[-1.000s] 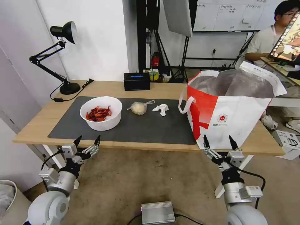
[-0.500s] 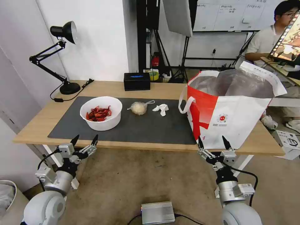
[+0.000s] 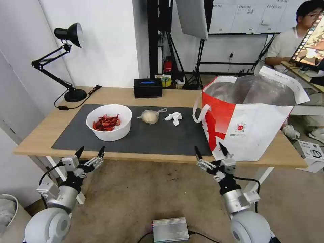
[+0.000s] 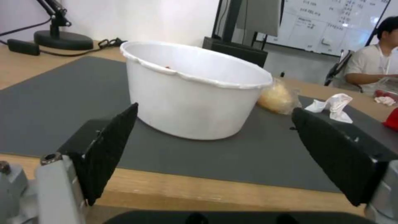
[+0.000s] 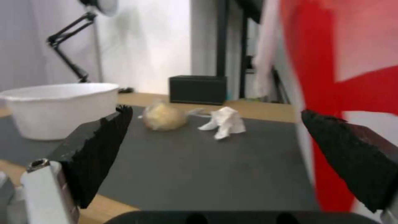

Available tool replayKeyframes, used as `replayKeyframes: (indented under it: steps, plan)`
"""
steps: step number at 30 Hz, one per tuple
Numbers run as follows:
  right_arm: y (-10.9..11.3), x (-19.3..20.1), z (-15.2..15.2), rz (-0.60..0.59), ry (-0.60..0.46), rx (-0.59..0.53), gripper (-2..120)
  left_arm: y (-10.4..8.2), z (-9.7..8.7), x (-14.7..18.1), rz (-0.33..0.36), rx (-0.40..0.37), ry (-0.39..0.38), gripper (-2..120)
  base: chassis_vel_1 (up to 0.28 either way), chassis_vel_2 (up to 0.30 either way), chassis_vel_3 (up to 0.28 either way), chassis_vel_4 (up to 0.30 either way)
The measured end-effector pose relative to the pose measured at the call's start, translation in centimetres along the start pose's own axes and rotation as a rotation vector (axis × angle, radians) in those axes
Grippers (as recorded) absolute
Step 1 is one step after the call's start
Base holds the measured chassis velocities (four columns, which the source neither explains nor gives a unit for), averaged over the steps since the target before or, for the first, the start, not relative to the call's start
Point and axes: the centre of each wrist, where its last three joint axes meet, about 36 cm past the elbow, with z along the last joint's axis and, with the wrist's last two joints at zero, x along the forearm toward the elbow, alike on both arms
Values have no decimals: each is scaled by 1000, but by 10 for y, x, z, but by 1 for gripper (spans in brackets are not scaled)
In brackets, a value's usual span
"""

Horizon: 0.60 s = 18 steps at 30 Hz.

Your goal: Pick up the trash from the table and place it into the takeout bag.

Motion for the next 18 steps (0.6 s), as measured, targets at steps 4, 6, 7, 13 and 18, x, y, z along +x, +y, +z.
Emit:
replayKeyframes:
  steps: [4,6,7,13,18]
  plan:
    - [-4,-13,4,-32,1,10,100,0,0,2,-2,-1,-3,100,0,0,0,0]
    - [-5,-22,8,-47,4,10,100,1,0,2,-7,0,-5,100,0,0,0,0]
    - [-5,-31,11,-63,5,10,100,1,-1,4,-9,1,-9,100,0,0,0,0]
    - [-6,-71,17,-118,-1,21,100,3,0,9,-10,1,-24,100,0,0,0,0]
    - [-3,-113,25,-153,11,17,100,5,-2,12,-7,-12,-34,100,0,0,0,0]
